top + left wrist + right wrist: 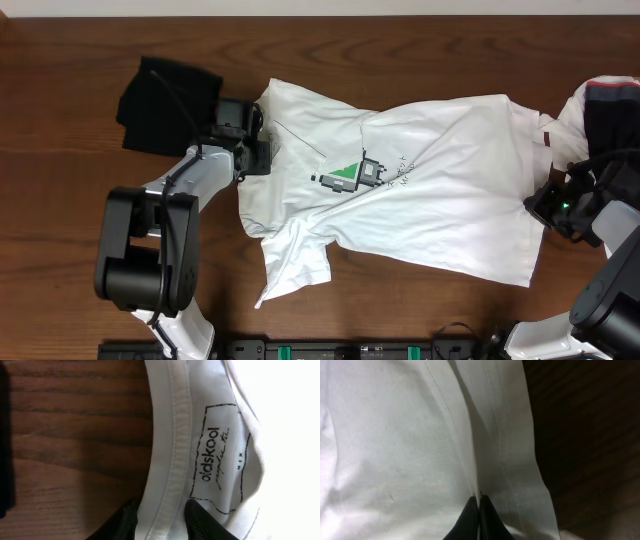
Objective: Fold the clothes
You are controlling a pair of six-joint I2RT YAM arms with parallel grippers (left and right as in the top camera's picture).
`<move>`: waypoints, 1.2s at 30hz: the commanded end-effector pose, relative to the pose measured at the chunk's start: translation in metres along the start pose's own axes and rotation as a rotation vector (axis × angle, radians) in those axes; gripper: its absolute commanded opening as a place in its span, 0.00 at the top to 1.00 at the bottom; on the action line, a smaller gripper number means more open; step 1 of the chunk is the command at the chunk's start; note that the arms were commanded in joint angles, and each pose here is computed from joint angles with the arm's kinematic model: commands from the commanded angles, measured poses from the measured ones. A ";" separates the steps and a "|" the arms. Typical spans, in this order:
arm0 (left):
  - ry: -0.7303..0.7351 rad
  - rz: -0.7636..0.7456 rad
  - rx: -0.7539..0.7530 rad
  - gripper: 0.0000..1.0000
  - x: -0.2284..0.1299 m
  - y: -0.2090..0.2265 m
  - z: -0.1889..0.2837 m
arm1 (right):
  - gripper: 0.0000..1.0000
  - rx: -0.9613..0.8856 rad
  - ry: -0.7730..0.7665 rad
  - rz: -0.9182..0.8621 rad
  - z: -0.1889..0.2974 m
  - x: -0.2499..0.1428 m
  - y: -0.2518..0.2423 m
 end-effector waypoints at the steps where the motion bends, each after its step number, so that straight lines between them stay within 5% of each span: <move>1: 0.125 -0.014 0.021 0.66 -0.035 -0.002 -0.019 | 0.98 -0.003 0.003 -0.012 -0.002 -0.001 -0.001; 8: 0.146 -0.017 0.048 0.94 -0.040 0.002 -0.019 | 0.99 -0.003 0.003 -0.013 -0.002 -0.001 -0.001; 15: 0.151 -0.022 0.175 0.94 -0.039 0.021 -0.017 | 0.99 -0.009 -0.004 -0.017 -0.002 0.001 -0.002; 36: 0.156 -0.022 0.175 0.94 -0.040 0.021 -0.017 | 0.99 -0.019 -0.037 0.020 0.013 0.014 -0.002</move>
Point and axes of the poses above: each gripper's point midway between its finger pads, its own z axis back along the fingers, its own y axis along the line the jaws close on, x = y × z, the point moved 2 cm from there along z, back along the fingers, and after that the axes turned 15 degrees about -z, right-handed, at the moved point
